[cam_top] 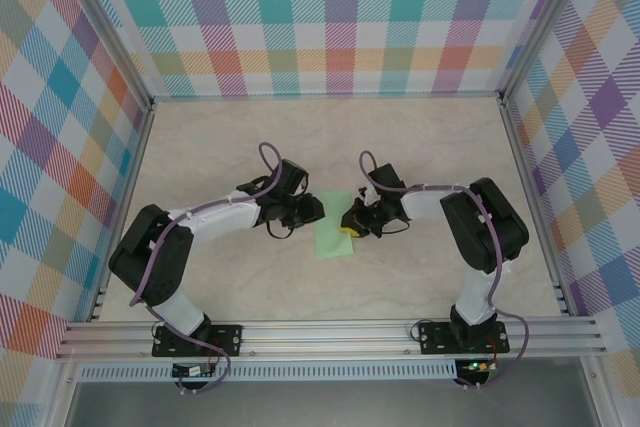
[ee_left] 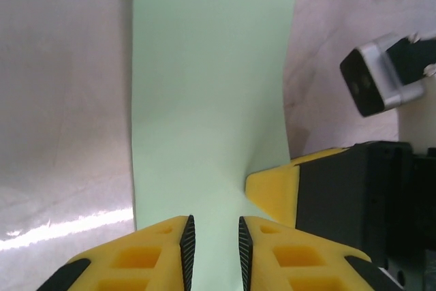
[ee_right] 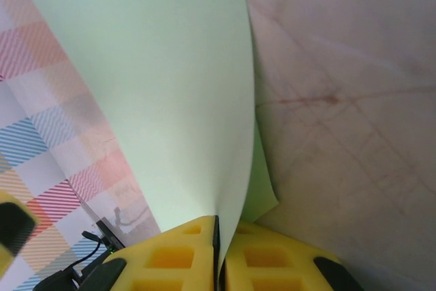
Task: Fold a paper plane with a square sheet of paper (pick it up from the middle)
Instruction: Third fold the triangle at the center of the table.
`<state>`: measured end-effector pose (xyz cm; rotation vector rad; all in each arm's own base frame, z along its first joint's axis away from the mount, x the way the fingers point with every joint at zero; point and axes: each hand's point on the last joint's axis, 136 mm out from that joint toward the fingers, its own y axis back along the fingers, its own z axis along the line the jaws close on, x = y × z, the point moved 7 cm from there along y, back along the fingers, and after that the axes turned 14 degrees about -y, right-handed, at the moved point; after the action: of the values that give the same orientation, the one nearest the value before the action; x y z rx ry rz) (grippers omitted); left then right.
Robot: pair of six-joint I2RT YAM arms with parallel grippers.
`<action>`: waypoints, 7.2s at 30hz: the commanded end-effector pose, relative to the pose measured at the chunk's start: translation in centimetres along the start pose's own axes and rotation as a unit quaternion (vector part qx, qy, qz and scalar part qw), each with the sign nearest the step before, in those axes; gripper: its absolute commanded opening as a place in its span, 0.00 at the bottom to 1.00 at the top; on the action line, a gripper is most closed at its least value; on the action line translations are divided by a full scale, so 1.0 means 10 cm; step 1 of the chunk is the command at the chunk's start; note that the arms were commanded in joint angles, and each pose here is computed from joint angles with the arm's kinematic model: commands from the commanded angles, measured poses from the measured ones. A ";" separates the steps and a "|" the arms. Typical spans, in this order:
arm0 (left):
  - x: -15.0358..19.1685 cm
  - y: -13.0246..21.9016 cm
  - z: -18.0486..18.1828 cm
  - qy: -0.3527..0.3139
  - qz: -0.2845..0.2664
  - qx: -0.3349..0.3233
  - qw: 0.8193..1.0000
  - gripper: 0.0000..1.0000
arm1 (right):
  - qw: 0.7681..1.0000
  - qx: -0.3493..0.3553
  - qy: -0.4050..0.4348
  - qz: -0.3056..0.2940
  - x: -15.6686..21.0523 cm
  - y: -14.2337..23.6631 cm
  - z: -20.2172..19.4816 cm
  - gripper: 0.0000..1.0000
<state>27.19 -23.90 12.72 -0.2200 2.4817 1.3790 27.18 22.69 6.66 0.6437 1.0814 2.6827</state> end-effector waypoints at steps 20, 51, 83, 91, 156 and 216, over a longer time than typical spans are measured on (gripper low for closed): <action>0.37 -0.43 0.24 0.050 0.037 -0.064 0.996 0.17 | 1.000 0.001 0.021 -0.005 0.17 0.07 0.17 0.26; 0.50 0.49 -0.34 -0.250 -0.127 0.017 0.960 0.52 | 0.996 0.071 0.050 0.020 0.02 0.08 0.28 0.11; 1.20 -0.25 -0.58 -0.580 -0.164 -0.174 0.779 0.51 | 0.996 0.068 0.043 0.028 -0.01 0.11 0.27 0.11; 1.16 -0.16 -0.56 -0.576 -0.177 -0.185 0.777 0.34 | 0.996 0.070 0.042 0.029 -0.01 0.11 0.26 0.12; 0.55 -0.11 -0.24 -0.268 -0.012 0.124 0.955 0.00 | 0.997 0.038 0.065 0.013 -0.36 0.22 0.44 0.15; 0.32 -0.35 0.06 -0.205 0.018 0.028 0.978 0.05 | 0.982 0.121 0.139 0.028 -0.49 0.01 0.24 0.14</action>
<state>24.80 -25.48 8.61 0.1179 2.1923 1.1896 32.98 22.53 7.31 0.3192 1.4352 2.7851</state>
